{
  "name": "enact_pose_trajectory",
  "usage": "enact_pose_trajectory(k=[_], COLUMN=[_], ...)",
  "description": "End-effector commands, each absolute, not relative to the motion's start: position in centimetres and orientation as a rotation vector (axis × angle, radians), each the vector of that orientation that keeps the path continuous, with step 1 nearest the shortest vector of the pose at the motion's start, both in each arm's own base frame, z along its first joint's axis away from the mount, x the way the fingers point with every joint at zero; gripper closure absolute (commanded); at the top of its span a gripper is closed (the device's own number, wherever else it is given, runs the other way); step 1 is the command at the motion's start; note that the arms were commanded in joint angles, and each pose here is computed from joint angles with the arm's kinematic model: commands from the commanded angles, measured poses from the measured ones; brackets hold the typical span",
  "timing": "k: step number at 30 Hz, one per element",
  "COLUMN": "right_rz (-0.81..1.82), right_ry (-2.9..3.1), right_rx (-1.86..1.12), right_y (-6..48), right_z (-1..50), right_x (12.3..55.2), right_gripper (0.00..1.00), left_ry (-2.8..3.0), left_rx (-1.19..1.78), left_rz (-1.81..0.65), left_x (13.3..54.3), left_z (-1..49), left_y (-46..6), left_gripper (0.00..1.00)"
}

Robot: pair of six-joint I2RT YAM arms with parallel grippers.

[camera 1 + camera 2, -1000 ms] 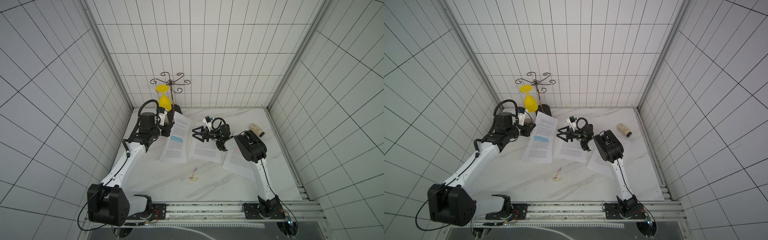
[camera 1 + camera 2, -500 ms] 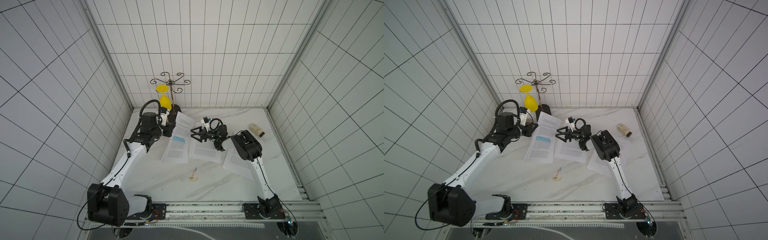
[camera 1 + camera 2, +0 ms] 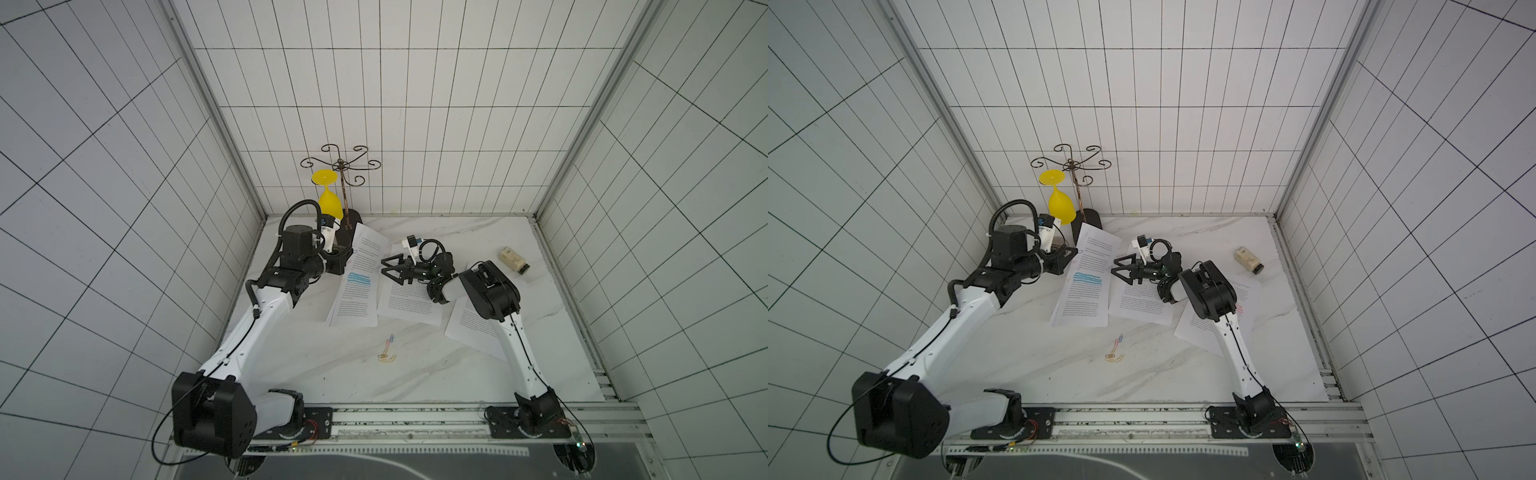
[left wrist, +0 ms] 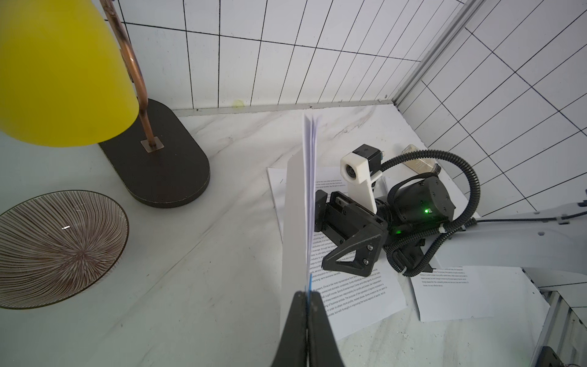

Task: Unclip the paperclips from the documents
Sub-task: Pick up the document from the center of the board.

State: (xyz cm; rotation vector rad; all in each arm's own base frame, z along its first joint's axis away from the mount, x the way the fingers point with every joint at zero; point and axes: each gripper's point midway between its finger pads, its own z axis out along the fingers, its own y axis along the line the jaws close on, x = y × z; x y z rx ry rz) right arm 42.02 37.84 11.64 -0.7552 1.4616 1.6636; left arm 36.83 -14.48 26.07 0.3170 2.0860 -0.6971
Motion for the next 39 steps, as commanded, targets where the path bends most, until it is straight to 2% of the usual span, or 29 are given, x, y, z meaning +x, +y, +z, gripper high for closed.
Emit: enact_pose_trajectory(k=[1, 18, 19, 20, 29, 39], right_rz=[1.643, 1.66, 1.662, 1.662, 1.669, 1.745], right_ry=[1.293, 1.268, 1.269, 1.271, 1.269, 1.181], right_rx=[-0.798, -0.774, -0.772, -0.769, -0.731, -0.748], right_y=[38.2, 38.3, 38.3, 38.4, 37.4, 37.5], right_z=[15.6, 15.4, 15.3, 15.3, 15.5, 18.3], right_x=[42.6, 42.8, 42.8, 42.8, 43.4, 42.1], right_gripper=[0.16, 0.14, 0.13, 0.02, 0.02, 0.03], left_ry=[2.053, 2.027, 2.025, 2.024, 2.019, 2.012], left_rx=[0.345, 0.363, 0.365, 0.366, 0.374, 0.388], left_rz=[-0.715, -0.773, -0.779, -0.784, -0.799, -0.841], left_x=[36.6, 35.4, 35.4, 35.3, 34.8, 34.6], left_z=[26.6, 28.0, 28.1, 28.1, 28.5, 28.2], left_y=[-15.0, -15.9, -16.0, -16.1, -16.4, -17.0], left_gripper=[1.0, 1.0, 1.0, 1.0, 1.0, 1.0])
